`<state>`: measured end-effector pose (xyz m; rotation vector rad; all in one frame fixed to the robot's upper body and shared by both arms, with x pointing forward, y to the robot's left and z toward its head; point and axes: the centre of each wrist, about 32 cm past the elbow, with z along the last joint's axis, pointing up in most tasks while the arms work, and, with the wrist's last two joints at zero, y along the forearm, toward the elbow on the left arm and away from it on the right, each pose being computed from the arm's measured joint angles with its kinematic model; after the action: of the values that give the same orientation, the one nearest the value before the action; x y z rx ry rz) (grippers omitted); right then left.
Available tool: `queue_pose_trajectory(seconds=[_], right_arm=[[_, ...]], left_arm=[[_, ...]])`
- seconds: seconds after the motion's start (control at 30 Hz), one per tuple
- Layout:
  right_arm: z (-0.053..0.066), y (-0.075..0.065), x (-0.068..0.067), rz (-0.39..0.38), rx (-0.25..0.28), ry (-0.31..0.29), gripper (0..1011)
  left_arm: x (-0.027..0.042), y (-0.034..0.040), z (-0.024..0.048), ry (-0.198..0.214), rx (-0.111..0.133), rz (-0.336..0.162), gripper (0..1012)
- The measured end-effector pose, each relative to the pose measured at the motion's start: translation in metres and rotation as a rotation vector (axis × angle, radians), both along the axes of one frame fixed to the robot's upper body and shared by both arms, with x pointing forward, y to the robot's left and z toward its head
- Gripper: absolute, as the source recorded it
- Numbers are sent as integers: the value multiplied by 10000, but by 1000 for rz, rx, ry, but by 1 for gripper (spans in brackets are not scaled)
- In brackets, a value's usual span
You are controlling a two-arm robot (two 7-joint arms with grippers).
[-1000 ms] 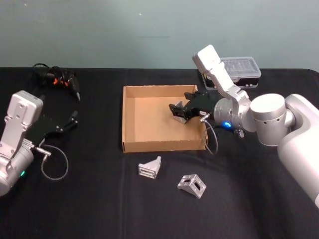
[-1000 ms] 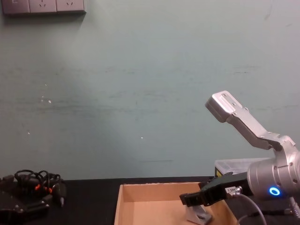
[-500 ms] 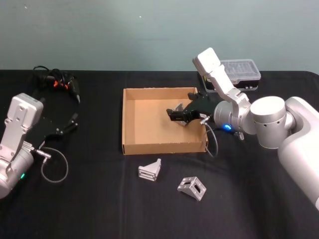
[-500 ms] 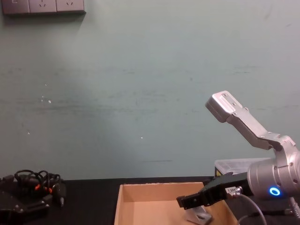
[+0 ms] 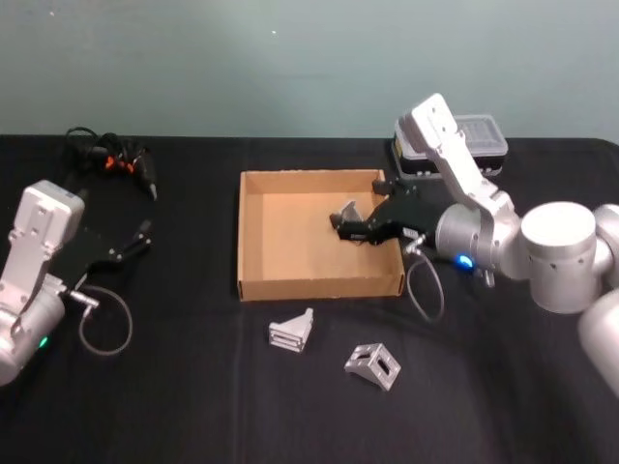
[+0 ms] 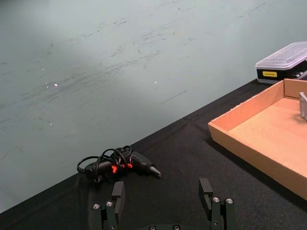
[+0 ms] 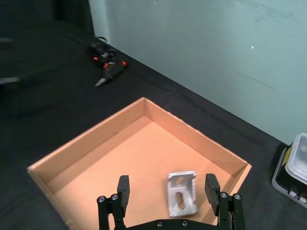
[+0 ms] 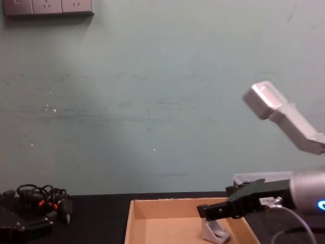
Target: Use one hand to pick up the angle iron from the table and place it into the box.
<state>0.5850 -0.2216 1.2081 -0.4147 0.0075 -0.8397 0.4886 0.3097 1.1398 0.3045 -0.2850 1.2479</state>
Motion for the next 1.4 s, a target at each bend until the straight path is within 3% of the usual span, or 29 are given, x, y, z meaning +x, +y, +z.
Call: queue_pose_trajectory(seconds=[0.13,0.2,0.47,0.77,1.07,1.4], right_arm=[[37,-58,-154,15,15,-8,1003],[67,-117,-315,24,28,-10,1003],[80,-227,-747,28,61,14,1003],[17,-381,-1155,21,26,70,1003],[-56,-378,-1311,87,-32,155,1003],[-120,-279,-1278,98,-66,196,1003]], left_arm=[[0,0,0,0,0,0,1011],[0,0,0,0,0,0,1011],[0,0,0,0,0,0,1011],[0,0,0,0,0,0,1011],[0,0,0,0,0,0,1011],[0,0,0,0,0,0,1011]])
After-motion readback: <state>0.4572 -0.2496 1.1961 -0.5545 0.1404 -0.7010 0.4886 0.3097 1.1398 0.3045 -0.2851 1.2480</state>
